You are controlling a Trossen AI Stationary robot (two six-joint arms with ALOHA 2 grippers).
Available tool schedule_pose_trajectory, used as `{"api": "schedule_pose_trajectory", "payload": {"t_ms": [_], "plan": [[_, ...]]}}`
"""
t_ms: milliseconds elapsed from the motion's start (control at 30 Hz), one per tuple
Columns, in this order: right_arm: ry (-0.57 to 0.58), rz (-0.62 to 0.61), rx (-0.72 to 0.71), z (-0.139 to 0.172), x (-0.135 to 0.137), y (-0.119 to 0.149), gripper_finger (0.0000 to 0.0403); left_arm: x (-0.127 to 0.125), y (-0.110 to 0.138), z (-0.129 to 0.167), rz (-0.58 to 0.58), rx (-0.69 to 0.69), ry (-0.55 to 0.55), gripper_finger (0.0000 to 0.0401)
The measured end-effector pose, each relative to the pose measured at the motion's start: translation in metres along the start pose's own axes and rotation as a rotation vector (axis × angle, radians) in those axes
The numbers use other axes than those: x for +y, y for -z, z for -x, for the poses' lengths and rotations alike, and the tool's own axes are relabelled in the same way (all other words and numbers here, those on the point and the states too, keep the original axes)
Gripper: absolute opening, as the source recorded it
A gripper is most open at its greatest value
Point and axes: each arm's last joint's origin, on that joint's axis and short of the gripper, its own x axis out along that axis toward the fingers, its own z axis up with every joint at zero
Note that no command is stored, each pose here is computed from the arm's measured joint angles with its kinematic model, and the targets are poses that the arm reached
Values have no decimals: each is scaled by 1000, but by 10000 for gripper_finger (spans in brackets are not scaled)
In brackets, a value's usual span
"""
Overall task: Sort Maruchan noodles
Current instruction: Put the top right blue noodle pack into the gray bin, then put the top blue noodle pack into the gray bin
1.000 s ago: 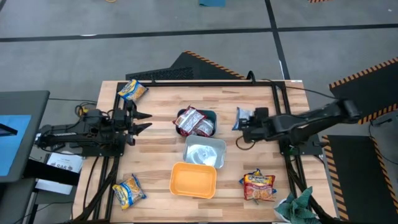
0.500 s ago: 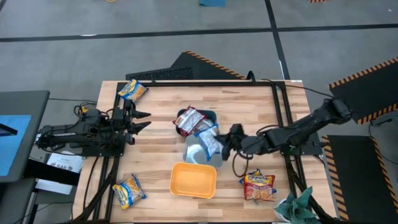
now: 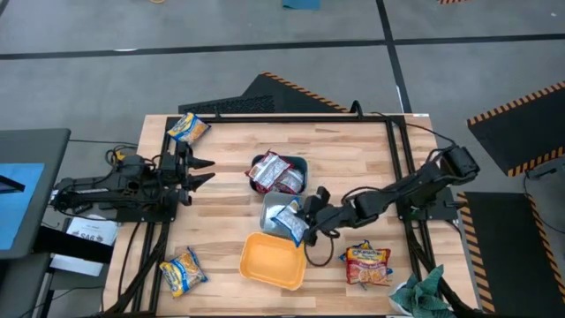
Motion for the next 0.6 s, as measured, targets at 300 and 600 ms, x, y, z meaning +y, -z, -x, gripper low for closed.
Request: {"api": "schedule_pose_trajectory", "payload": {"t_ms": [300,600], "plan": [[67,94,96,4,-3,-14,46,0,-1,0,5,-13,0,154],[58,102,49,4,-1,-31,131,0,0,0,-7,4,0,154]]}}
